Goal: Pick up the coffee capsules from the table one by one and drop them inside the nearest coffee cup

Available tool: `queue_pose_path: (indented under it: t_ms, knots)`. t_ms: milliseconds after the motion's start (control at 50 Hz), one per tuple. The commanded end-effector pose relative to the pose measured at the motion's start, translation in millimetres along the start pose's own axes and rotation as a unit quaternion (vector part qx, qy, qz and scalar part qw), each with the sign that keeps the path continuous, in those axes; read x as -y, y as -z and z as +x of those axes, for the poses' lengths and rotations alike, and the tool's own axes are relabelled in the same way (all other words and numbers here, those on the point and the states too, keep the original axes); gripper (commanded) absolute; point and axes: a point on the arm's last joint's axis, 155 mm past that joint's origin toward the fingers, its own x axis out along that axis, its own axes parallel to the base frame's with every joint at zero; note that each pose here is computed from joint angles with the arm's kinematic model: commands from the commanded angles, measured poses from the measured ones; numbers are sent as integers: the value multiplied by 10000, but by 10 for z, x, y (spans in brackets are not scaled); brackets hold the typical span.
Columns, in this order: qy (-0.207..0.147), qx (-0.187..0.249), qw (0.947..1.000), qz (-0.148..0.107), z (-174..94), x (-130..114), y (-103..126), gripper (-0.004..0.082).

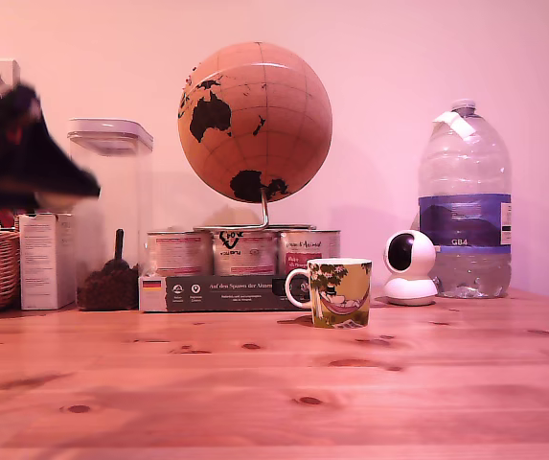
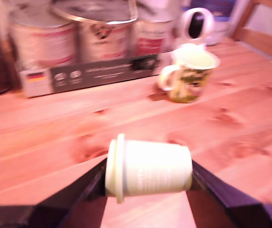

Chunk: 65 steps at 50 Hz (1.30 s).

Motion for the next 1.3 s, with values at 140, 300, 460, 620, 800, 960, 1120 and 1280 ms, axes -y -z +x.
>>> queue_pose_path:
  t_ms: [140, 300, 460, 620, 800, 960, 1120, 1280]
  knots:
    - [228, 111, 9996, 132, 14, 189, -280, 90]
    - [362, 124, 9991, 201, 75, 306, -398, 90]
    - [363, 117, 9990, 243, 169, 357, -466, 90]
    - [460, 71, 9985, 284, 315, 450, -534, 90]
    - [608, 48, 9976, 323, 550, 569, -677, 90]
    - [698, -85, 9970, 324, 793, 653, -762, 90]
    - [744, -272, 9963, 323, 1027, 715, -812, 90]
    - [744, -444, 9958, 301, 1212, 729, -852, 90]
